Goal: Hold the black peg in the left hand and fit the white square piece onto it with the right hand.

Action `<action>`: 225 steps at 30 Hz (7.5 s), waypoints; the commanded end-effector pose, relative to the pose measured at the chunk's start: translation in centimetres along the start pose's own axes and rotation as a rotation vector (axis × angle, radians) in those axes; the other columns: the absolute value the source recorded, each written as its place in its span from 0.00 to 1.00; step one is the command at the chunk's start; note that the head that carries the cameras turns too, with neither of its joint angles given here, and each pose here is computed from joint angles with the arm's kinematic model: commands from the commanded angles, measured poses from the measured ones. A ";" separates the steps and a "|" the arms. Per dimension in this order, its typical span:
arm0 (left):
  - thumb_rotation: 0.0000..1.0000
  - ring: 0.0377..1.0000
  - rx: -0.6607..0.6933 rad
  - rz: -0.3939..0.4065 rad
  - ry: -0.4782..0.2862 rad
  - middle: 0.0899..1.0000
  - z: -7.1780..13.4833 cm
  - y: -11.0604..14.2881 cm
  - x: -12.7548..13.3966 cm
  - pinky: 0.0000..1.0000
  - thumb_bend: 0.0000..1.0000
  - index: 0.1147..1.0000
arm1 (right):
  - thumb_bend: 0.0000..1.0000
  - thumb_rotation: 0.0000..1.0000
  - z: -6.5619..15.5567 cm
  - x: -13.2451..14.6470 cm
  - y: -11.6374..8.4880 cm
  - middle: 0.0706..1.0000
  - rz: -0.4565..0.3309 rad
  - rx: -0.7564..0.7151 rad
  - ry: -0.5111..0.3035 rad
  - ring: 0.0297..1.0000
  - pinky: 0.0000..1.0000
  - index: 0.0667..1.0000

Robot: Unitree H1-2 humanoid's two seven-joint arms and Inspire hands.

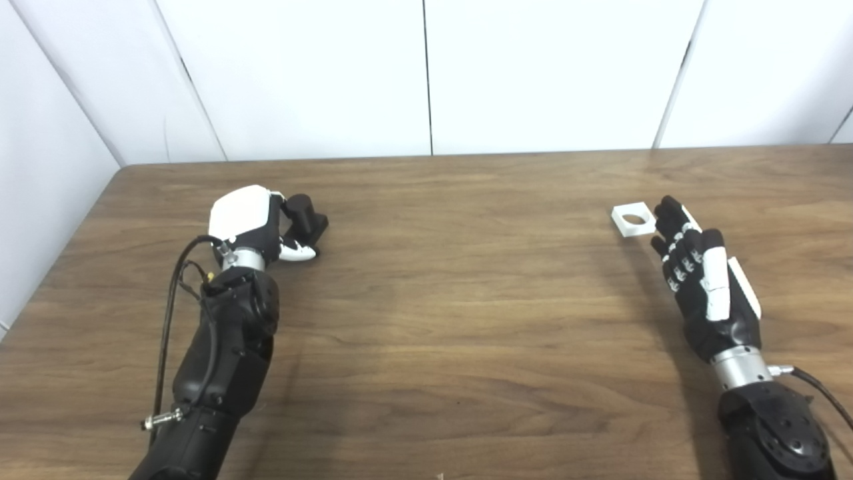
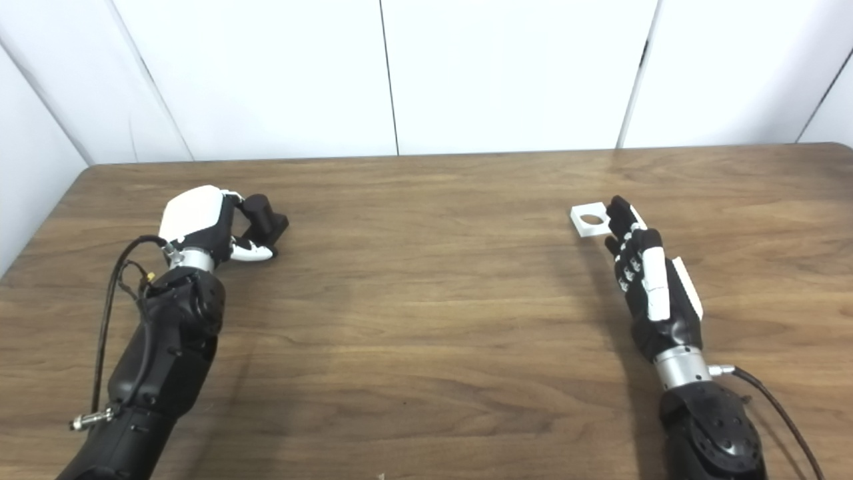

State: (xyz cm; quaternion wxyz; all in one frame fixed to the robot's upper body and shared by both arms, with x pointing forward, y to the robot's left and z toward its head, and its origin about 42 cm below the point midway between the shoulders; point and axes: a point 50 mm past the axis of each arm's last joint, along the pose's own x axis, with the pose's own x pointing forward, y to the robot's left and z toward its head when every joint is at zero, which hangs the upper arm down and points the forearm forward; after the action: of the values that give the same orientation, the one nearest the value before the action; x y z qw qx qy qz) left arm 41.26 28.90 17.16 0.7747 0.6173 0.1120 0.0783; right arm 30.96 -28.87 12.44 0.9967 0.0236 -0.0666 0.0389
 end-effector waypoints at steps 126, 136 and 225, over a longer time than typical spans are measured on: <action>0.06 0.96 -0.179 -0.039 -0.226 0.86 2.6 -1.6 -6.9 0.89 0.52 0.42 | 0.64 1.00 -4.5 -4.9 1.0 0.96 -0.041 0.076 0.170 1.00 1.00 0.94; 0.06 0.95 -0.165 -0.053 -0.280 0.85 3.1 -2.2 -9.3 0.89 0.52 0.42 | 0.65 1.00 -4.6 -4.9 1.5 0.96 -0.046 0.075 0.170 1.00 1.00 0.95; 0.07 0.94 -0.211 -0.109 -0.561 0.86 7.6 3.4 -20.4 0.82 0.52 0.43 | 0.65 1.00 -4.7 -4.6 2.5 0.96 -0.062 0.084 0.176 1.00 1.00 0.94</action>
State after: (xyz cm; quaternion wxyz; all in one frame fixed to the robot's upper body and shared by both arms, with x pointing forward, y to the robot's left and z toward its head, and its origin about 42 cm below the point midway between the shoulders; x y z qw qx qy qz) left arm 23.66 17.12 22.08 0.8423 0.5171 -0.0495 -0.1437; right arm 29.95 -28.00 12.35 0.9977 0.0253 -0.0570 0.0263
